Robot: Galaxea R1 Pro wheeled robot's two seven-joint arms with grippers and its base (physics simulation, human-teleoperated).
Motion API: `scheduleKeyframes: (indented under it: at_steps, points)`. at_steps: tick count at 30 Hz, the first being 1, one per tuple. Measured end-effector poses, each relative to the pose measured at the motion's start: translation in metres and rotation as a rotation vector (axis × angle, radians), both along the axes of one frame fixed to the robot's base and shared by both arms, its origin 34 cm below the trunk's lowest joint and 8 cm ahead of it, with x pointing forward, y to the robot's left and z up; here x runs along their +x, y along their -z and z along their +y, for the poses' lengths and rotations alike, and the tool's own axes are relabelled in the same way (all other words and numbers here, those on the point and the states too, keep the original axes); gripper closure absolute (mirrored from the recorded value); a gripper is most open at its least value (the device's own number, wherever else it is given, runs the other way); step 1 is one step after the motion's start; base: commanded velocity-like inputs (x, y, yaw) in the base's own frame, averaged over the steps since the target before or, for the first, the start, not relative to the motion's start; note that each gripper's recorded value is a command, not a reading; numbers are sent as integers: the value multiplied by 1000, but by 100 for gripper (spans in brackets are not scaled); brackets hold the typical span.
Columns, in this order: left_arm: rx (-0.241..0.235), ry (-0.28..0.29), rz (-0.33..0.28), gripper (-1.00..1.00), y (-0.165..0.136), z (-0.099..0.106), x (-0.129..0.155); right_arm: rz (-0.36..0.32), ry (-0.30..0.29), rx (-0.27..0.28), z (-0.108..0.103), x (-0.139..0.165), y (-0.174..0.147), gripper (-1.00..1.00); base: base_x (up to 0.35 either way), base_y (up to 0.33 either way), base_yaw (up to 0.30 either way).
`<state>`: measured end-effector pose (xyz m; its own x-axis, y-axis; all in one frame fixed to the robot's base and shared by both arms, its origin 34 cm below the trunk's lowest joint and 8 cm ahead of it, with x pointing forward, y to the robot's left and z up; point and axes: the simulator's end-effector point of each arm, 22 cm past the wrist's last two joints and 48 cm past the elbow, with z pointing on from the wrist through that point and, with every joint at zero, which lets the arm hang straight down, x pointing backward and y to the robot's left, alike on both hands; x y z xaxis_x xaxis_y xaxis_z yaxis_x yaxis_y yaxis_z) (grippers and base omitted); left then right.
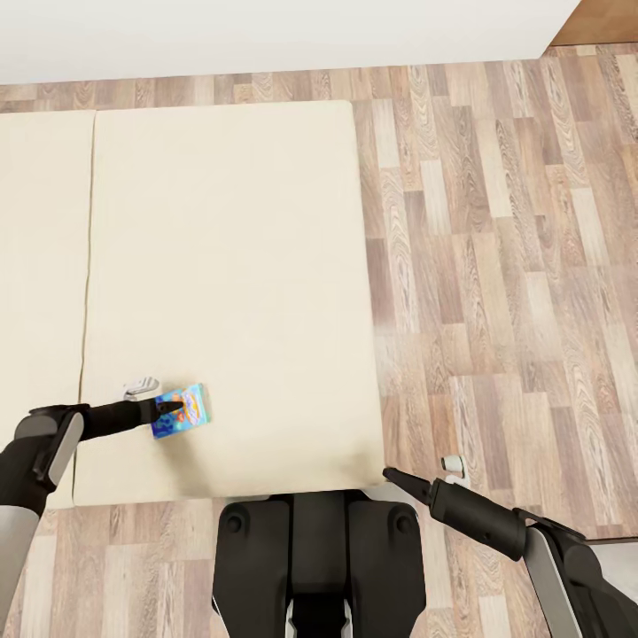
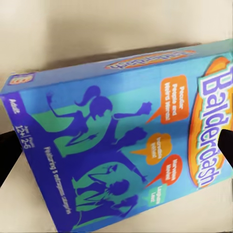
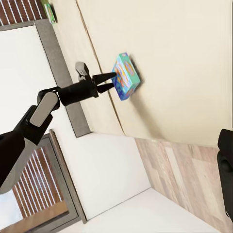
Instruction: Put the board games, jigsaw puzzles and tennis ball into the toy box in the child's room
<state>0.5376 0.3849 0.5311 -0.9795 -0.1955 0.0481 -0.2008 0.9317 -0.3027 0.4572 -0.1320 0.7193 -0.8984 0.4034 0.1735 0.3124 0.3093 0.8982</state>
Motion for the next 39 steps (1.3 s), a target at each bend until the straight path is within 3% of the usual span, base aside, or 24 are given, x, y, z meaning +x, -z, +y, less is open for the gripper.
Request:
scheduleKeyframes:
  at_steps: [7, 39]
  points:
    - [4, 11, -33, -100, 1, 0, 4, 0, 0, 0, 0, 0, 0, -100, 0, -20, 0]
    - [-7, 16, -48, -100, 0, -8, 8, 0, 0, 0, 0, 0, 0, -100, 0, -149, 0]
